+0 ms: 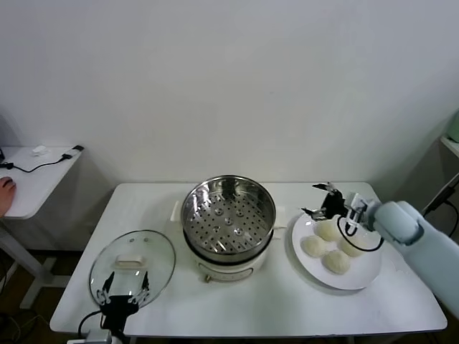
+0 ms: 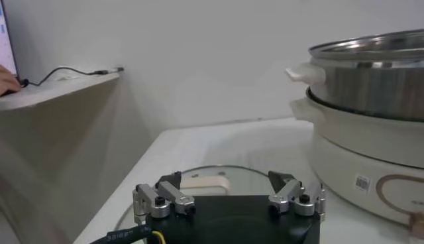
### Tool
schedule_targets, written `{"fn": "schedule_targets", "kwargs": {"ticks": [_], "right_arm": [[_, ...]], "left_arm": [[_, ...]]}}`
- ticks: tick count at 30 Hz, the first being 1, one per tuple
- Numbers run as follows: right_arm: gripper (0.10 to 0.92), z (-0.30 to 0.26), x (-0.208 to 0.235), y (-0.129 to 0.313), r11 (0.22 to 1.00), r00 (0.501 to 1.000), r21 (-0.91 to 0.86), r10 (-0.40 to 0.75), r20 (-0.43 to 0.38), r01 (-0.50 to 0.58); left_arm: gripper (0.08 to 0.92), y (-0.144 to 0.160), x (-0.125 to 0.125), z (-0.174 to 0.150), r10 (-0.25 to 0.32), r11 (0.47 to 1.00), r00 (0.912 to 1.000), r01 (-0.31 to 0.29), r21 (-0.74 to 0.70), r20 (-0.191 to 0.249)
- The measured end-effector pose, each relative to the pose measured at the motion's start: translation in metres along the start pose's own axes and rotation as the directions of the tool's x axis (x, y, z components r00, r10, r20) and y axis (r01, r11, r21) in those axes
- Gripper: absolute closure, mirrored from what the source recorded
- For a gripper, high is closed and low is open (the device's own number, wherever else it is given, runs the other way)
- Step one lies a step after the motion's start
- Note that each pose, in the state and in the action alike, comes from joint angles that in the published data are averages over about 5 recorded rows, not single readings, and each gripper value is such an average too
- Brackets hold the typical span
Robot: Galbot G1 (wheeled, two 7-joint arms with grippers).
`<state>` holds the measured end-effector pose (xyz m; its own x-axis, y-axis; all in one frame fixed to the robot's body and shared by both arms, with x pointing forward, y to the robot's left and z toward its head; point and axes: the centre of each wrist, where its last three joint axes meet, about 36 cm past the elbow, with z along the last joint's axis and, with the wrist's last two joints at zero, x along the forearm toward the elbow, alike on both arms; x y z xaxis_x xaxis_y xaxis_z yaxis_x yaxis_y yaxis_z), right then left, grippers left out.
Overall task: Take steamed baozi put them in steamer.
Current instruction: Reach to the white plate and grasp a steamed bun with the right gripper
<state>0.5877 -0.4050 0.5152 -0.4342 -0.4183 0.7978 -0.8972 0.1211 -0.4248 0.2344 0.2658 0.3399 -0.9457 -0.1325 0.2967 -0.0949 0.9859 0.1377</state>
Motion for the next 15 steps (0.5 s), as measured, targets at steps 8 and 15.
{"fn": "schedule_targets", "kwargs": {"ticks": [8, 15], "right_arm": [[0.2, 0.013, 0.004, -0.038, 0.965, 0.952, 0.082, -0.227, -0.204, 0.248], [0.2, 0.023, -0.006, -0.055, 0.951, 0.913, 0.042, -0.281, -0.297, 0.306]], "left_arm": [[0.177, -0.003, -0.001, 0.004, -0.005, 1.0, 1.0, 0.005, 0.005, 0.001], [0.177, -0.002, -0.001, 0.006, -0.01, 1.0, 1.0, 0.01, 0.007, 0.002]]}}
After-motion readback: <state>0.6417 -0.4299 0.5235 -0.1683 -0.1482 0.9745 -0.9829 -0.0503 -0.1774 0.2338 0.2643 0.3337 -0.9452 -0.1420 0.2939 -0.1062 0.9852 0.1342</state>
